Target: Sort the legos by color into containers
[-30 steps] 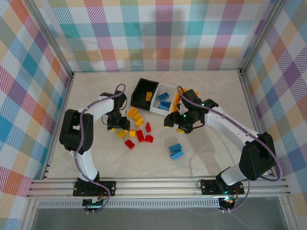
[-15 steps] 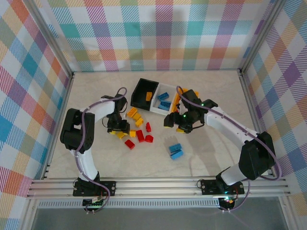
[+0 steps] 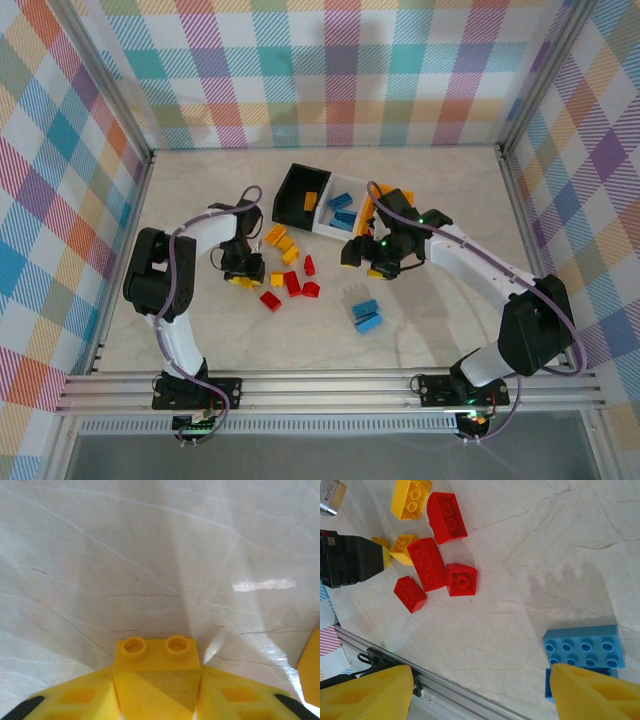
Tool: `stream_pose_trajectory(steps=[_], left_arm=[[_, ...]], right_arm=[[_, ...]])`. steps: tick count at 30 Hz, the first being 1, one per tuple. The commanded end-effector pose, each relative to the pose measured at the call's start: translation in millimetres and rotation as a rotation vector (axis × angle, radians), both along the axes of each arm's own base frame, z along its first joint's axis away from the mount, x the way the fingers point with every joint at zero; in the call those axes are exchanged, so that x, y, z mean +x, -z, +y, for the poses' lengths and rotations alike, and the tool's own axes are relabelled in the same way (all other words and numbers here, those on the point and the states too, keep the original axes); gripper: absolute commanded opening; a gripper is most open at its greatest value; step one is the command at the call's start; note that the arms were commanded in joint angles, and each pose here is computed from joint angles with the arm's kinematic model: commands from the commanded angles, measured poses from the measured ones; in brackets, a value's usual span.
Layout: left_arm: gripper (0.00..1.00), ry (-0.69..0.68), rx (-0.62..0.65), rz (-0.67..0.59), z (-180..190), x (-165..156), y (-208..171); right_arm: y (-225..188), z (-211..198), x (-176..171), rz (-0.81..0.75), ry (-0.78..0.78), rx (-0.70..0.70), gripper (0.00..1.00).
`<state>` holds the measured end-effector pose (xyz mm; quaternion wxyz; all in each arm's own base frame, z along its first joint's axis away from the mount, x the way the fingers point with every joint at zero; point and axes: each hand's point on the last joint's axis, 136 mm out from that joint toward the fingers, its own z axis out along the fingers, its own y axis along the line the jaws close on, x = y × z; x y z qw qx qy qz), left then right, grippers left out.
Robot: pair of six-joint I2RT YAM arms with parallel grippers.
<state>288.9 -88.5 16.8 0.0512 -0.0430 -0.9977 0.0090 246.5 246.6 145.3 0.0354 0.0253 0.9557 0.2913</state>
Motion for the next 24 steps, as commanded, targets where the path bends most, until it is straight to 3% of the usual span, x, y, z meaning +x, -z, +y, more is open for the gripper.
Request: stream_pose_trajectory(steps=[1,5,10,17,24], left_arm=[[0.35,0.000,-0.062,0.002,-13,0,-1],[0.28,-0.004,-0.063,-0.008,-14,5,-8],[0.28,-0.081,-0.114,-0.067,-26,26,-38],[0.28,-0.211,-0.301,-0.270,-69,114,-114],[0.28,-0.315,-0.420,-0.342,-107,199,-125]], right_arm=[[-9,1,0,-0.028,-0.004,0.003,0.73],[-13,-3,0,-0.046,0.001,-0.008,0.73],[-21,-9,-3,-0.069,0.002,-0.019,0.73],[-28,-21,-14,-0.087,0.011,-0.033,0.73],[-34,-36,-26,-0.108,0.075,-0.030,0.73]])
